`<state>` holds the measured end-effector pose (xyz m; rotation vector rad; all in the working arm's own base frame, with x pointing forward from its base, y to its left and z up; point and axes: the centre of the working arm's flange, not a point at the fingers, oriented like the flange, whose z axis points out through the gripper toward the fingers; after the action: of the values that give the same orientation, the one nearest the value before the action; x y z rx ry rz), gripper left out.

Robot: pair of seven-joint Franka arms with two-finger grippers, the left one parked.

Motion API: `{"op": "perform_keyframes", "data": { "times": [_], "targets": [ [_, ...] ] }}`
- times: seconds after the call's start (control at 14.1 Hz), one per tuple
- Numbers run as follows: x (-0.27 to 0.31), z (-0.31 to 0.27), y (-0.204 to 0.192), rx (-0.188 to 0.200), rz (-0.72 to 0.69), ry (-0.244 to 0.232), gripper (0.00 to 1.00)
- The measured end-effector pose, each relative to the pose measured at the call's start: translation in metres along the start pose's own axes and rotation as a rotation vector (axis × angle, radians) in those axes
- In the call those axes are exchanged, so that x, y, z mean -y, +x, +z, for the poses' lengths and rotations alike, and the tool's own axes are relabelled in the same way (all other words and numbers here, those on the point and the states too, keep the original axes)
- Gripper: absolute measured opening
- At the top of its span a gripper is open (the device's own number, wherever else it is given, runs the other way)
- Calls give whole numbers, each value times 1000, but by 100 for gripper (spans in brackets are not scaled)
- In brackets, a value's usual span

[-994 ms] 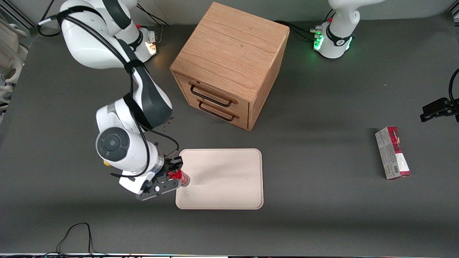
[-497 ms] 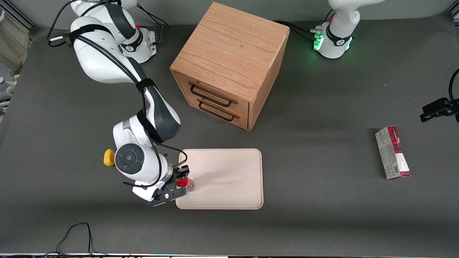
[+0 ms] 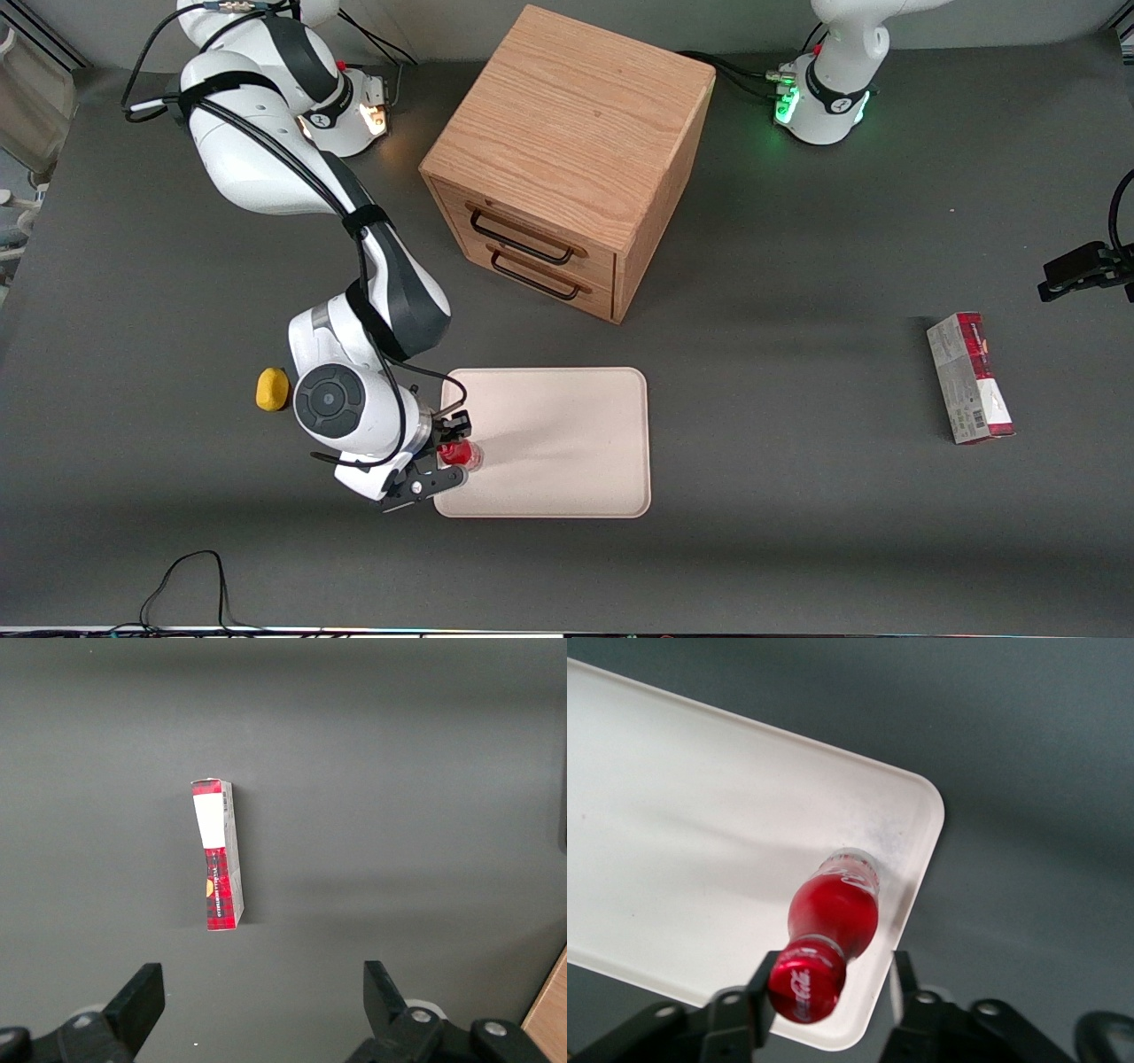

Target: Place coke bottle on tray

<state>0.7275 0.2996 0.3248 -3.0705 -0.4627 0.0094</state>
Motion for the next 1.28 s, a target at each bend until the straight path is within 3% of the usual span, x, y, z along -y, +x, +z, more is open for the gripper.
{"op": "perform_keyframes", "data": {
  "times": [0.14,0.21,0.28,0.5,0.78,1.07,1.28],
  "targets": [
    [-1,-7,0,-9,3,-1,81],
    [-2,-15,-1,-5,7,-4,94],
    [-3,-25,-4,6,13,-8,100],
    [-5,-78,-20,46,35,-22,100],
    [-23,-161,-59,129,74,-67,100],
    [-67,-223,-95,140,144,-106,100],
    [-113,-243,-126,147,180,-94,100]
  ]
}}
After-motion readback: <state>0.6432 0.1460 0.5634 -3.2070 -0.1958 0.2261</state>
